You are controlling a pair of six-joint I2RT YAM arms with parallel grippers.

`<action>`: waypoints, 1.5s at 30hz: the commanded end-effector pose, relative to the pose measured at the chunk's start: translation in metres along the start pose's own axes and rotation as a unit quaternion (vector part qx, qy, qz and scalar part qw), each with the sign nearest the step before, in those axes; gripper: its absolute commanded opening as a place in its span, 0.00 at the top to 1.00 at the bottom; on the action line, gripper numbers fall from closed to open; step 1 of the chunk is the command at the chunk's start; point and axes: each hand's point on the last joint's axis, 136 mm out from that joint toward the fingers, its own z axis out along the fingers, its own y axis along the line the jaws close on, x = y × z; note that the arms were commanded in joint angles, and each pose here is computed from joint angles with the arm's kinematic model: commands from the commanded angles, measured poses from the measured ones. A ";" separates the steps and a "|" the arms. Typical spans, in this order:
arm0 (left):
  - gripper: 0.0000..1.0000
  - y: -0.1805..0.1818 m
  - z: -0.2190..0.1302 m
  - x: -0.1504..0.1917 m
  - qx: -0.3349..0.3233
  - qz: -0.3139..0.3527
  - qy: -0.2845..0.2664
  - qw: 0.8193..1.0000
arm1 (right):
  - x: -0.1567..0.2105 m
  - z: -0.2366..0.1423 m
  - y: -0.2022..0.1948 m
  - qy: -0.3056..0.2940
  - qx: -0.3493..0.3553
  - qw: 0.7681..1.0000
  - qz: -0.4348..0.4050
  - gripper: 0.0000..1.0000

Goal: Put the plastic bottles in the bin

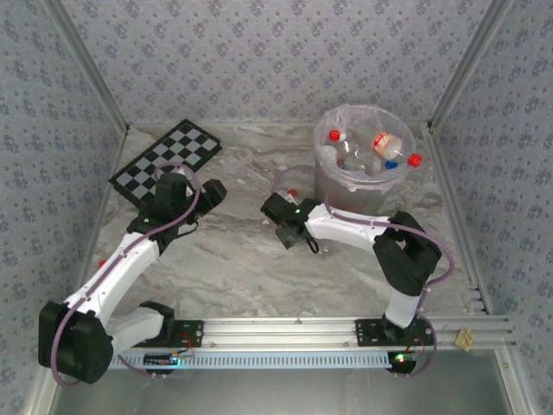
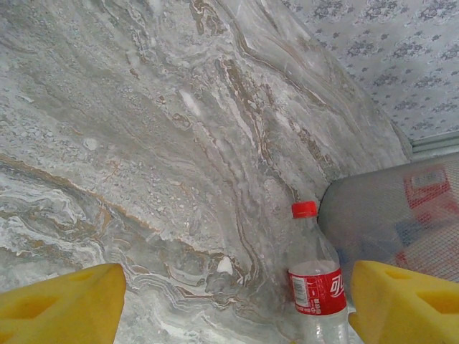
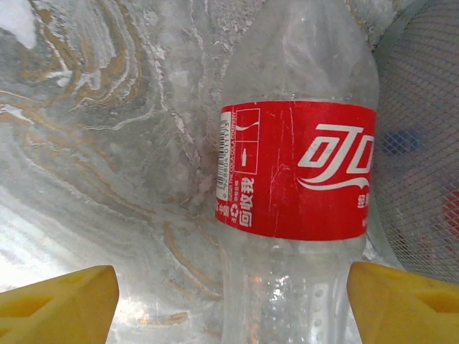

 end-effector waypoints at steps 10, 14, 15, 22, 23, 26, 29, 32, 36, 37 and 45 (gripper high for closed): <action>0.19 0.020 -0.009 0.002 -0.024 -0.010 -0.006 1.000 | -0.006 0.032 -0.003 -0.004 0.028 0.999 0.014 0.33; 0.19 0.023 -0.012 0.003 -0.028 -0.010 -0.006 1.000 | -0.008 0.036 -0.003 -0.005 0.027 1.000 0.014 0.31; 0.18 0.023 -0.012 0.002 -0.028 -0.010 -0.007 1.000 | -0.008 0.037 -0.002 -0.004 0.024 1.000 0.013 0.30; 0.19 0.024 -0.016 -0.001 -0.030 -0.010 -0.013 0.999 | -0.026 0.005 -0.008 -0.040 0.003 0.999 0.032 0.49; 0.19 0.024 -0.016 -0.002 -0.031 -0.009 -0.015 0.999 | -0.030 -0.002 -0.012 -0.045 0.003 0.998 0.034 0.49; 0.19 0.024 -0.018 -0.004 -0.033 -0.009 -0.015 0.999 | -0.042 -0.036 -0.023 -0.063 -0.002 0.997 0.034 0.47; 0.19 0.023 -0.019 -0.006 -0.035 -0.006 -0.018 0.999 | -0.064 -0.091 -0.031 -0.110 -0.044 0.992 0.046 0.47; 0.19 0.025 -0.016 -0.006 -0.035 -0.011 -0.018 0.999 | -0.089 -0.160 -0.046 -0.177 -0.091 0.978 0.058 0.48; 0.19 0.023 -0.010 -0.002 -0.025 -0.022 -0.008 0.999 | -0.107 -0.230 -0.101 -0.245 -0.079 0.963 0.078 0.50; 0.19 0.023 -0.010 -0.001 -0.025 -0.022 -0.006 0.999 | -0.109 -0.241 -0.114 -0.258 -0.072 0.960 0.081 0.50; 0.19 0.015 -0.015 -0.006 -0.015 -0.018 -0.008 1.000 | -0.121 -0.235 -0.230 -0.255 -0.004 0.957 0.137 0.50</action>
